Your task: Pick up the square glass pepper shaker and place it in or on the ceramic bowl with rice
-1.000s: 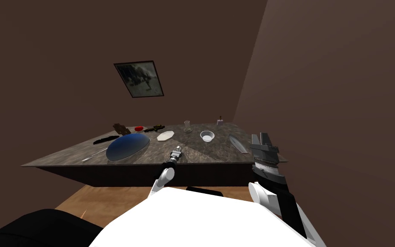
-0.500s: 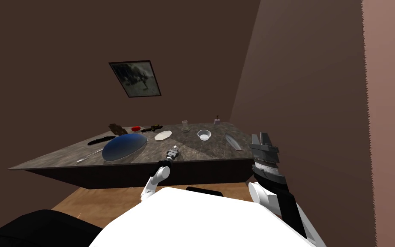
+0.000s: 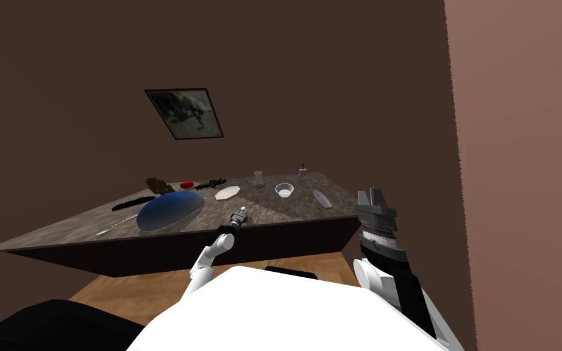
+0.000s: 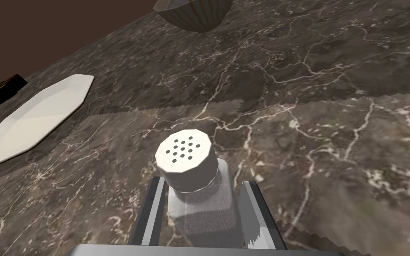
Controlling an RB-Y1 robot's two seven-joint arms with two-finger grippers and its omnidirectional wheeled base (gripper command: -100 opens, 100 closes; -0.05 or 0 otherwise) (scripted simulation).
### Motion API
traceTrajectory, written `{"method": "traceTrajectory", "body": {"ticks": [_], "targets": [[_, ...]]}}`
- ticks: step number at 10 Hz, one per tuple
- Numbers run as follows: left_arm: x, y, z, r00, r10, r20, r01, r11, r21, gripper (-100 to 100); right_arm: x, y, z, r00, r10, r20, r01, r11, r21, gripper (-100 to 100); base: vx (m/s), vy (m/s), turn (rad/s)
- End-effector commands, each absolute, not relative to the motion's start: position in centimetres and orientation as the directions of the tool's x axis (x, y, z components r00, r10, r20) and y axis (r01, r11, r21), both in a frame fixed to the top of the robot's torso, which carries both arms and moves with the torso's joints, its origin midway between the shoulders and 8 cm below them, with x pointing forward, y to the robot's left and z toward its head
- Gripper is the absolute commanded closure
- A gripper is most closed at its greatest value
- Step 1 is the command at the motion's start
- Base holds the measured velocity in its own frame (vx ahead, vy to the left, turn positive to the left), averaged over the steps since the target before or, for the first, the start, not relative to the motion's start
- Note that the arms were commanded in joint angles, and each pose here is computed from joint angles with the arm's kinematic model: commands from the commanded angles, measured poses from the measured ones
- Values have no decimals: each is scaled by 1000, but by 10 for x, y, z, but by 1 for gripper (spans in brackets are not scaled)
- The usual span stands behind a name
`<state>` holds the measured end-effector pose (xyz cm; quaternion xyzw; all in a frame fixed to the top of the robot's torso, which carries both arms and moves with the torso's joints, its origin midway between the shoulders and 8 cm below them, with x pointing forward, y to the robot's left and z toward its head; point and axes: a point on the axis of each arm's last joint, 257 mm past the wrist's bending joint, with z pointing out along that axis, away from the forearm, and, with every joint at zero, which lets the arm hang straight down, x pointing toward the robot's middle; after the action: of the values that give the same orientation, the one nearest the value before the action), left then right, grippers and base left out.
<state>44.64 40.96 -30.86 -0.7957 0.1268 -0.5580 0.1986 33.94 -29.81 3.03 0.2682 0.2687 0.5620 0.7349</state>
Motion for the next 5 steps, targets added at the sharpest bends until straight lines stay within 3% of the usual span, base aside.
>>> {"method": "traceTrajectory", "body": {"ticks": [1,3,5], "targets": [[444,444,-308,389,-443,808,27,-871,-491,100,339,-298,30,224,970,-93,-682,225,696,0,-144,-124,-153],[444,469,-305,412,-456,789,36,-857,-514,100,339,-298,30,224,970,-94,-682,225,696,0,-82,-71,-77],[442,518,-296,462,-463,756,65,-833,-550,100,339,-298,30,224,970,-94,-682,225,696,0,-92,-72,-198]]}}
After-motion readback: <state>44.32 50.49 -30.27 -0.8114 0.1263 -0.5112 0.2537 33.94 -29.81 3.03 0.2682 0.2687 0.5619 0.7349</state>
